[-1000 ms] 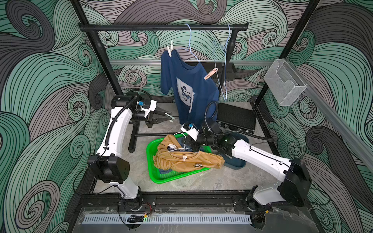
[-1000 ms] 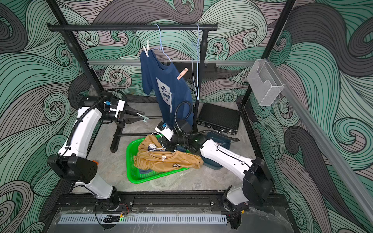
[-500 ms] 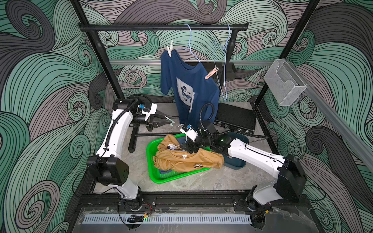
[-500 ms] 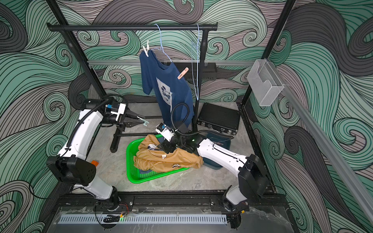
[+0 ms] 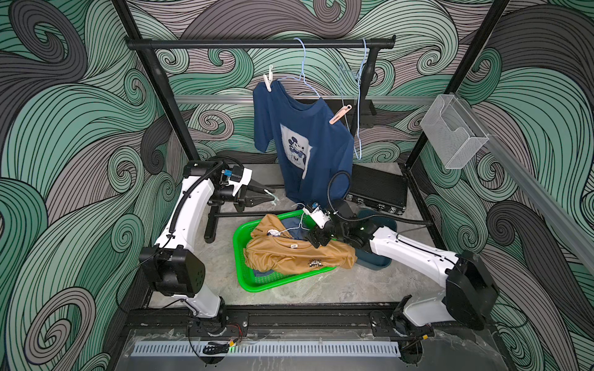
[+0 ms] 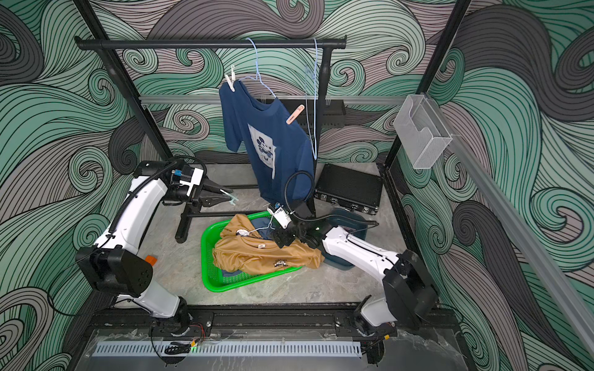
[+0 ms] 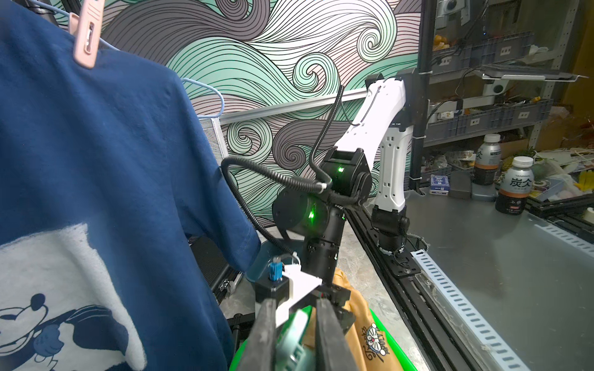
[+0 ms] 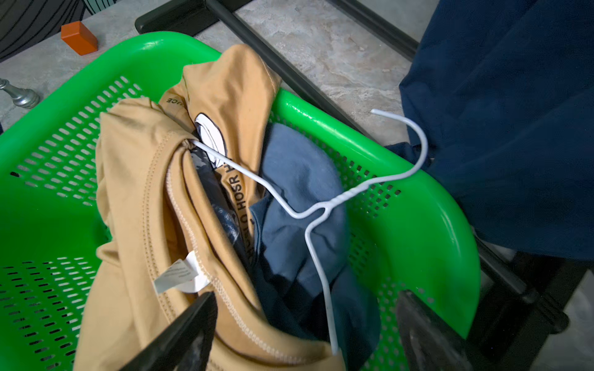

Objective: Remove the clothespins securing t-shirts to the hanger
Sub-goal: Place the hanger in the basket, then place the clothespin in the storage box.

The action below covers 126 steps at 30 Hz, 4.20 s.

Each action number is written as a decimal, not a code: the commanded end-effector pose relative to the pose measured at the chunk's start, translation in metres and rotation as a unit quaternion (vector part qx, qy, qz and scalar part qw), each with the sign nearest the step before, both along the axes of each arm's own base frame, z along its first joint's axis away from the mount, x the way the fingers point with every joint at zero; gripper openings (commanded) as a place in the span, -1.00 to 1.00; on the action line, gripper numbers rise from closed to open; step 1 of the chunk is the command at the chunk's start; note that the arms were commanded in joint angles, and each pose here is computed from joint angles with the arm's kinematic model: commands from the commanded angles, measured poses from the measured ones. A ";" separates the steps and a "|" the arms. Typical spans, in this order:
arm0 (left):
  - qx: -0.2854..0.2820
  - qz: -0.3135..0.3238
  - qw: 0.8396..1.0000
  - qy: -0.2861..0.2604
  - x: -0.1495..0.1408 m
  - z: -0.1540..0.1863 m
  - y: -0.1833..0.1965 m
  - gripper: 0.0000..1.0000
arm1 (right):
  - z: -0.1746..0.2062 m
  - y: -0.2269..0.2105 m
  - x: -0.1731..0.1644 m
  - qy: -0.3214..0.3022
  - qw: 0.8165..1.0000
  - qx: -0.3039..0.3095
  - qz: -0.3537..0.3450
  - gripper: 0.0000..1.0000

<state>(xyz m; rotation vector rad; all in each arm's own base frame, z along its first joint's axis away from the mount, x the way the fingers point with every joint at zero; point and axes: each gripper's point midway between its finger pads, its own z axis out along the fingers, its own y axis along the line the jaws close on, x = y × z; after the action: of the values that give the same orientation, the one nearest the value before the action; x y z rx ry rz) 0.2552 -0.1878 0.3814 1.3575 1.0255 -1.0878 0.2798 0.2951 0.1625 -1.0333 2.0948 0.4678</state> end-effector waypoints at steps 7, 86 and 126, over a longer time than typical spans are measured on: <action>-0.059 0.005 0.995 0.080 -0.011 0.025 0.000 -0.89 | 0.095 0.003 -0.046 -0.118 0.990 0.058 0.055 0.74; -0.059 0.005 0.994 0.090 -0.006 0.024 0.000 -0.42 | 0.214 0.124 -0.010 -0.270 0.941 0.178 0.103 -0.63; -0.067 0.133 0.988 0.040 0.052 0.041 0.075 0.97 | 0.078 -0.144 -0.036 -0.192 0.951 0.049 -0.236 -0.72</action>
<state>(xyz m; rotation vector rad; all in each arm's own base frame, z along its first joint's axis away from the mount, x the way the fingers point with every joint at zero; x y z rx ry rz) 0.3044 -0.1205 0.4112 1.2491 1.0724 -0.8250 0.2353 0.1884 0.2508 -0.6616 1.7851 0.2094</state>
